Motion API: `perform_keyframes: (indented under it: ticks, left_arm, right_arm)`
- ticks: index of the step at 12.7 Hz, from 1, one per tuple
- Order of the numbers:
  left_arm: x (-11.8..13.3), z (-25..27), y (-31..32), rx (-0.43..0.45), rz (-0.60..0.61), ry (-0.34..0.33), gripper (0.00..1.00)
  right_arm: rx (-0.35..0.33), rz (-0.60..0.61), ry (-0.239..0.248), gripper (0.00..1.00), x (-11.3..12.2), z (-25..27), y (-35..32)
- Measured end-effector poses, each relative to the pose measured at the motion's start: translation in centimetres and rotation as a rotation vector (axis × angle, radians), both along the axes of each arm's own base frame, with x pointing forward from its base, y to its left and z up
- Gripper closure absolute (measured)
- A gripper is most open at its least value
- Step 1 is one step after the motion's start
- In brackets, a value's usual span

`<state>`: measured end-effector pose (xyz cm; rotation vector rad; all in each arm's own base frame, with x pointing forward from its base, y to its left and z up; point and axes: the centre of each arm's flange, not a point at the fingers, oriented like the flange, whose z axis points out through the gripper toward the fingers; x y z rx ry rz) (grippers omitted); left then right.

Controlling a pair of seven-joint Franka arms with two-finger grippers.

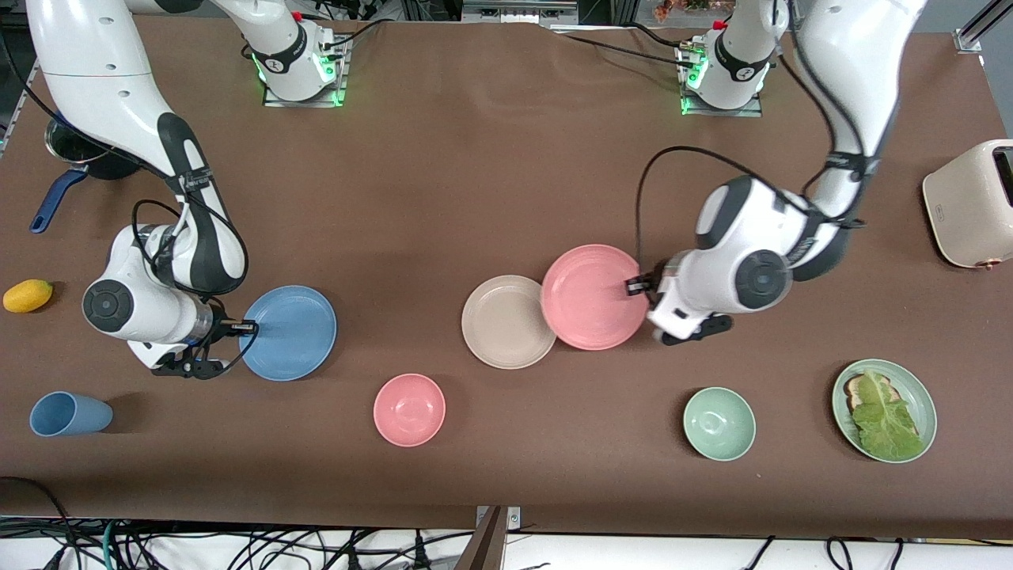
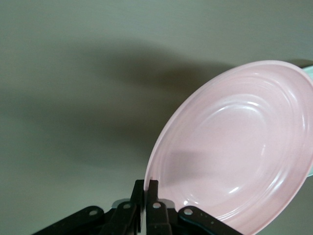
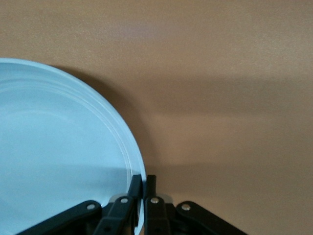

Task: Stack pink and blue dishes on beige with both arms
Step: 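Lower the pink plate onto the beige plate and open the left gripper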

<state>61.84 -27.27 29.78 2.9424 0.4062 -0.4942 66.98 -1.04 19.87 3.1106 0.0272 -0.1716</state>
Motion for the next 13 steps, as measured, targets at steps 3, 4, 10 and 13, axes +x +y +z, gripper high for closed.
perform_keyframes:
  ticks: [3,4,10,13]
  left_arm:
    - [-0.6,-2.1,-5.8,-0.018,0.008,-0.057,0.94]
    - [-0.8,-2.7,-7.0,-0.014,0.018,-0.08,0.94]
    - [-0.2,-5.6,-10.5,0.052,0.052,-0.141,0.88]
    - [0.6,-4.7,-10.3,0.048,0.065,-0.161,0.56]
  right_arm:
    - [0.001,0.006,-0.004,0.94,0.2,0.2,0.1]
    - [0.003,0.01,-0.008,0.94,0.4,0.7,0.3]
    - [0.028,0.047,0.023,0.96,3.2,13.5,3.0]
    - [0.05,0.083,0.039,0.96,3.6,18.7,5.4]
